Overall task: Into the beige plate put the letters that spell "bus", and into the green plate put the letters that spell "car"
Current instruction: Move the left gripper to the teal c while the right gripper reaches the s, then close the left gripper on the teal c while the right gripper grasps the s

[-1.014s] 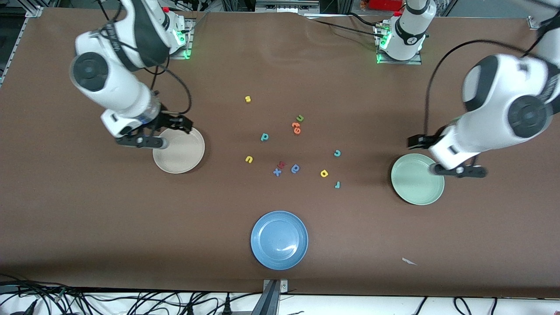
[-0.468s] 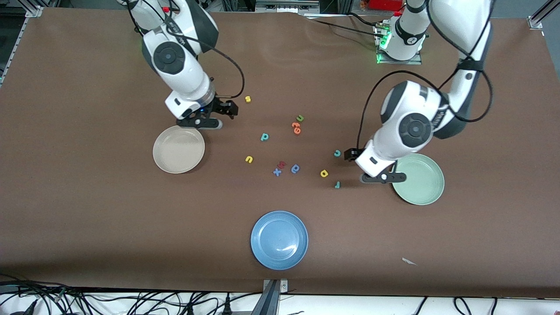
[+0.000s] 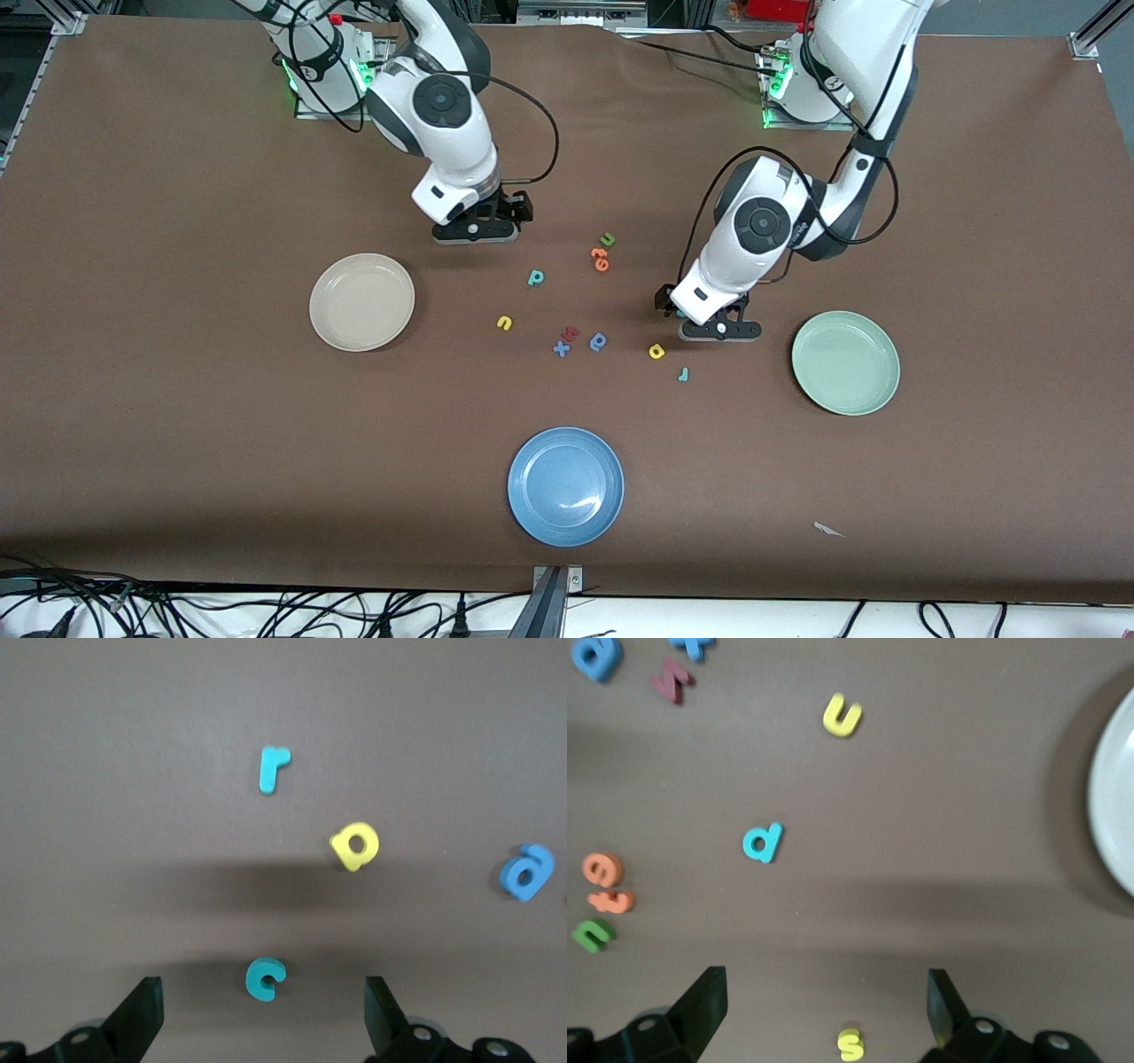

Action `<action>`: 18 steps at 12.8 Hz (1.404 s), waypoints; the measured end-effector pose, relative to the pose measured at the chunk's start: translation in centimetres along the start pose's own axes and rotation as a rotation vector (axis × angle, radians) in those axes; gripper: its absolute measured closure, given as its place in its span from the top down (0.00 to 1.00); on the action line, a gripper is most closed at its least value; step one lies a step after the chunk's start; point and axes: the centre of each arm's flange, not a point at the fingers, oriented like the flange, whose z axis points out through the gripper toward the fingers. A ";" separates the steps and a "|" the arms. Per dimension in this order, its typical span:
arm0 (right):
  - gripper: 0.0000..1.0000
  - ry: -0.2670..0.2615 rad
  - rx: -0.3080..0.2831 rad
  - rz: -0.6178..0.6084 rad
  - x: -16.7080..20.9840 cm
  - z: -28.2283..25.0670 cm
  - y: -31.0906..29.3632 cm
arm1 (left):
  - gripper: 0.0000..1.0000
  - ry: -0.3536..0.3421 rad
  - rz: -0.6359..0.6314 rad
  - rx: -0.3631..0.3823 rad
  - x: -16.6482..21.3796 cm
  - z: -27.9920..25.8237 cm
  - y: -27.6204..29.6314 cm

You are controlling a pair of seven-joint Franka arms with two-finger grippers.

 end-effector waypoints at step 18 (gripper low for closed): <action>1.00 0.048 0.014 -0.110 -10.7 8.3 1.3 | 0.51 -0.042 0.037 0.062 -1.7 5.0 0.8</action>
